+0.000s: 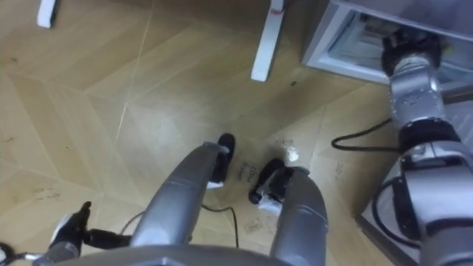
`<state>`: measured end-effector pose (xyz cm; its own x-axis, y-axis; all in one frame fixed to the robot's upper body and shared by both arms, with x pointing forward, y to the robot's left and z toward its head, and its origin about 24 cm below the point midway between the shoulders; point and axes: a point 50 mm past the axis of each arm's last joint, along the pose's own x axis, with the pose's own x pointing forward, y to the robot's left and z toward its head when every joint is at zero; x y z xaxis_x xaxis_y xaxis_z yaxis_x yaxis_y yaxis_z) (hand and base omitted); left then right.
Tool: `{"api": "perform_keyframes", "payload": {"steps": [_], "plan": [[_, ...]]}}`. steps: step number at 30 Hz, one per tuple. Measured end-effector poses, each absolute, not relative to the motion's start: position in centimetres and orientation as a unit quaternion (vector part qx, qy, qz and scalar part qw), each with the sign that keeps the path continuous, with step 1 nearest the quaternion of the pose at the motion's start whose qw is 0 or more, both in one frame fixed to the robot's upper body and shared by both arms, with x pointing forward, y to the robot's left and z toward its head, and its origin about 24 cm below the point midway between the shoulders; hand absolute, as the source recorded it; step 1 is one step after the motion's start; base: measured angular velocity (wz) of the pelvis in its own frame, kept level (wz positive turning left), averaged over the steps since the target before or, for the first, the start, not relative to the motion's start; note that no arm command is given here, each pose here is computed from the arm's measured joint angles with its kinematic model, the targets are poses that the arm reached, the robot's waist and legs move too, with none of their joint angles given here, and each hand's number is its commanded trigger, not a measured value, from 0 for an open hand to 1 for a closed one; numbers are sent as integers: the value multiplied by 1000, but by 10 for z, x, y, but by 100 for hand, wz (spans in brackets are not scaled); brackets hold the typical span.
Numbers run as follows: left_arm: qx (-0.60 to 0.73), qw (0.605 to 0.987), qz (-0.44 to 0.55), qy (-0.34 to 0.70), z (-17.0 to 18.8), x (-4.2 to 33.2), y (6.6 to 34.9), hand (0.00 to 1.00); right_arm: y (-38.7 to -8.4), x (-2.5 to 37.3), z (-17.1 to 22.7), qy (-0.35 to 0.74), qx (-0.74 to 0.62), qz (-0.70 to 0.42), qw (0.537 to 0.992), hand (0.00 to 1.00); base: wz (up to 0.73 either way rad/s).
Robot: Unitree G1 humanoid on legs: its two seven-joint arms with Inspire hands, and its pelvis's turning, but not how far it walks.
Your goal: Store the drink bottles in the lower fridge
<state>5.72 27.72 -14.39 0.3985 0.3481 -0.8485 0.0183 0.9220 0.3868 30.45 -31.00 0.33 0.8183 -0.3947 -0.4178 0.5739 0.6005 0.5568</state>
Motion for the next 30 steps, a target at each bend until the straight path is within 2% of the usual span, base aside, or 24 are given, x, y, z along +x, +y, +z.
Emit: {"api": "perform_keyframes", "payload": {"steps": [7,10,13,22,30], "plan": [[169,821,95,537,-145,64,275,0,-318,238,-58,276,185,-208,920,0,-10],[171,823,94,534,-145,74,275,0,-320,206,-80,351,117,-179,912,0,-14],[167,826,97,529,-144,81,274,0,-314,182,-98,403,103,-167,894,0,-3],[155,818,103,545,-148,75,271,0,-289,169,-117,441,120,-156,876,0,-8],[161,808,102,558,-151,66,269,0,-292,174,-113,425,132,-170,879,0,1]]}}
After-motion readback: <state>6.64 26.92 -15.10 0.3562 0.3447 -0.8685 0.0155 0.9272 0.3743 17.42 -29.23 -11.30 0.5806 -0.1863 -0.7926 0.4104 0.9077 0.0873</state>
